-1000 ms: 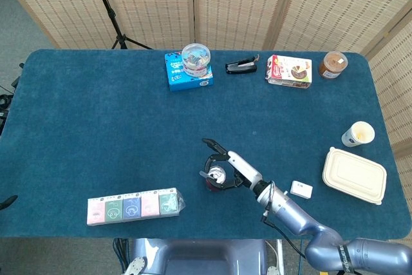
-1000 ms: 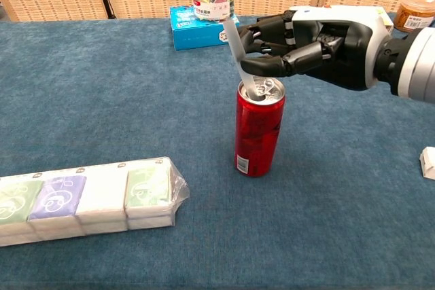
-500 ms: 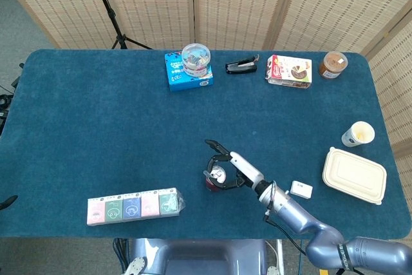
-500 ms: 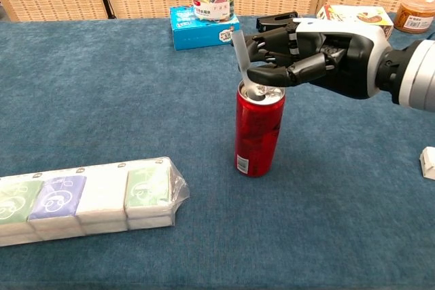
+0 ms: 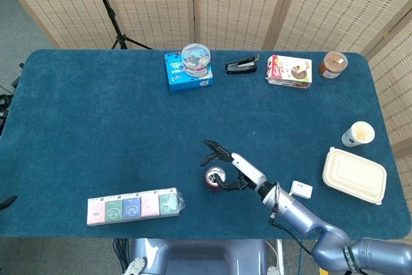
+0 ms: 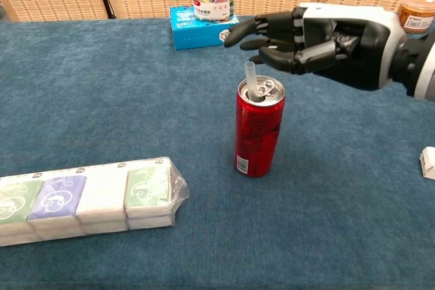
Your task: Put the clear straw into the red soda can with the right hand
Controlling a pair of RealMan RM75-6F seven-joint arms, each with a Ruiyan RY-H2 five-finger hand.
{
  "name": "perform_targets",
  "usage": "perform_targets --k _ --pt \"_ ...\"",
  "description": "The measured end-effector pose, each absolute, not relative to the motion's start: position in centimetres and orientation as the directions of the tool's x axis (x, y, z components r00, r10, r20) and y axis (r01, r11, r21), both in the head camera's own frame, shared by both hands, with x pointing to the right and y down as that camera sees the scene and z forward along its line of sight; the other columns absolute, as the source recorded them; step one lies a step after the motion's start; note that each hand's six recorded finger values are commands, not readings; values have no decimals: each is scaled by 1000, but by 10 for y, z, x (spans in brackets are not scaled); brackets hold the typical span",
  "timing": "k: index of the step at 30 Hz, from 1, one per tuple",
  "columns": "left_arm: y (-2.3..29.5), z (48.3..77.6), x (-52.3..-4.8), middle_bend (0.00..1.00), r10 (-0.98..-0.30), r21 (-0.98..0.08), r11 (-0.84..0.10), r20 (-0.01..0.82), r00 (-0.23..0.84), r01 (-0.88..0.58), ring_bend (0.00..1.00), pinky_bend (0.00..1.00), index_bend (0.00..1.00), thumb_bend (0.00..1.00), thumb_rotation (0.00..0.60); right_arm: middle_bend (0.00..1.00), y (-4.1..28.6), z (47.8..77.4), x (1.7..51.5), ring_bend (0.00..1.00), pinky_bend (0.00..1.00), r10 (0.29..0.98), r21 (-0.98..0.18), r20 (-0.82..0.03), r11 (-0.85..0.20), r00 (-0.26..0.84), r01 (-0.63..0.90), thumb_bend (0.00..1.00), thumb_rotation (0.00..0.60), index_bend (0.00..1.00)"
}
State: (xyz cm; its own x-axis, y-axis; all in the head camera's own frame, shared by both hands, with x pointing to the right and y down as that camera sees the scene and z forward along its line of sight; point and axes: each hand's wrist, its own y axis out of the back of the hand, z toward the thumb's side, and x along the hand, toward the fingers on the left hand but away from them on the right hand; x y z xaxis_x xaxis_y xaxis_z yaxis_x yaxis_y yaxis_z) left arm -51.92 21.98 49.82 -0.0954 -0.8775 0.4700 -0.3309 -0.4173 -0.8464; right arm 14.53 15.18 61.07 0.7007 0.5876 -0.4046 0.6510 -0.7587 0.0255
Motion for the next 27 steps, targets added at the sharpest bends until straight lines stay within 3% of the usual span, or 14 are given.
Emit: perform_targets --k 7,8,10,12,13,15,21,27 --pt "221 498 -519 0 -878 -845 -418 470 -91 -333 0 0 0 0 600 0 137 593 159 0 0 628 -65 -374 -752 683 656 622 600 287" --pt "221 497 -519 0 -878 -845 -418 470 -90 -333 0 0 0 0 600 0 135 593 163 0 0 636 -90 -373 -749 675 656 556 600 269" --pt "222 497 -519 0 -878 -845 -419 470 -89 -331 0 0 0 0 600 0 128 592 173 0 0 656 -161 -378 -742 653 651 273 600 189" --pt "223 497 -520 0 -879 -846 -419 469 -88 -329 0 0 0 0 600 0 122 593 187 0 0 677 -248 -388 -731 626 636 65 600 94" --pt "223 497 -520 0 -879 -847 -420 469 -88 -326 0 0 0 0 600 0 120 594 194 0 0 686 -291 -392 -724 612 625 11 600 46" --pt "225 498 -521 0 -878 -849 -423 471 -88 -317 0 0 0 0 600 0 115 595 211 0 0 713 -402 -398 -701 577 589 0 600 4" --pt "230 501 -520 0 -874 -849 -437 479 -85 -298 0 0 0 0 600 0 113 591 271 0 0 807 -707 -379 -569 454 421 0 600 0" --pt "233 501 -522 0 -877 -854 -430 472 -89 -292 0 0 0 0 600 0 139 583 336 0 0 873 -859 -368 -452 321 242 0 600 0"
